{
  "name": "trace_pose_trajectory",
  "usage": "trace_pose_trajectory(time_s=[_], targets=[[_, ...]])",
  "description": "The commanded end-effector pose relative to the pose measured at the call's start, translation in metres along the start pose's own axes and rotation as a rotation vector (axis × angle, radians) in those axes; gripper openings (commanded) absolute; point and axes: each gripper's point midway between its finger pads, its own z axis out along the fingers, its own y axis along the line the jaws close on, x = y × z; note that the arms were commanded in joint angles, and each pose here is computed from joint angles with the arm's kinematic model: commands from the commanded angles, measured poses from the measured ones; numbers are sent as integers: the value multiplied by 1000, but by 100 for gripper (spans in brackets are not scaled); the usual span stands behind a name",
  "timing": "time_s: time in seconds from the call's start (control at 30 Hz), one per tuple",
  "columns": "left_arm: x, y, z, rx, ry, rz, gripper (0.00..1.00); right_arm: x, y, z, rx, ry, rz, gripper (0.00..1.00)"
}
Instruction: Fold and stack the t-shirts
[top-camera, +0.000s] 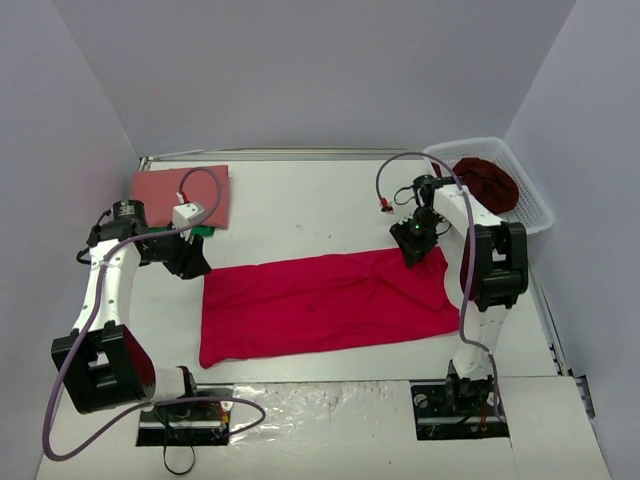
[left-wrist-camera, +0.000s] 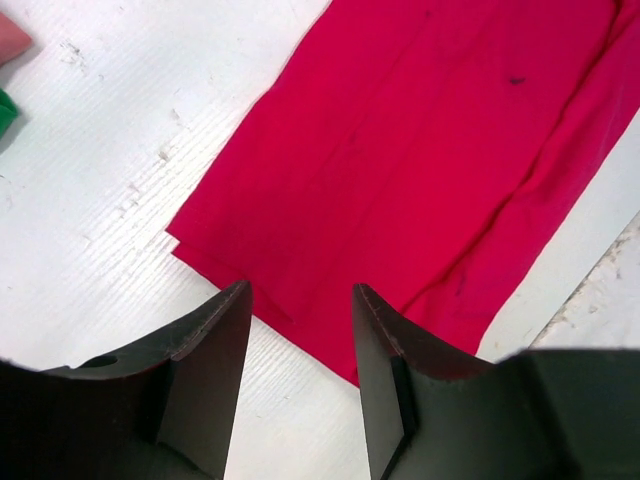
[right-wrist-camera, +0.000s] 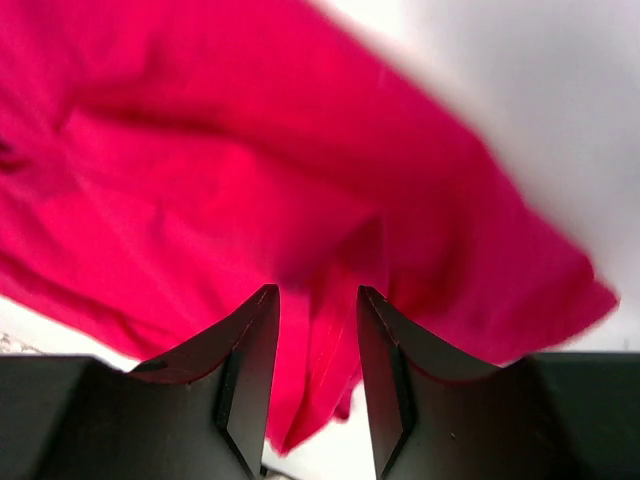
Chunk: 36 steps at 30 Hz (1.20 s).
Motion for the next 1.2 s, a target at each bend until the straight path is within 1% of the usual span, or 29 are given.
trace_pose_trajectory(time_s=[0.0, 0.27, 0.67, 0.77, 0.8, 0.83, 0.87, 1.17], targets=[[-14, -6, -8, -5, -57, -33, 43, -24, -2, -8, -40, -54, -23, 33], [-5, -6, -3, -3, -38, -67, 43, -37, -3, 5, -86, -61, -29, 31], [-3, -5, 1, 15, -33, -95, 43, -32, 11, 6, -148, -69, -44, 31], [-1, -5, 2, 16, -30, -97, 43, -31, 13, 8, -159, -65, -42, 23], [-1, -5, 2, 15, -30, -98, 43, -32, 15, 9, -164, -64, -44, 17], [-1, -5, 2, 18, -31, -100, 43, -31, 15, 9, -167, -62, -43, 4], [-1, -6, 2, 20, -30, -98, 43, -32, 16, 8, -167, -65, -46, 0], [-3, -8, 0, 19, -39, -88, 43, -23, 38, -17, -147, -90, -69, 0]])
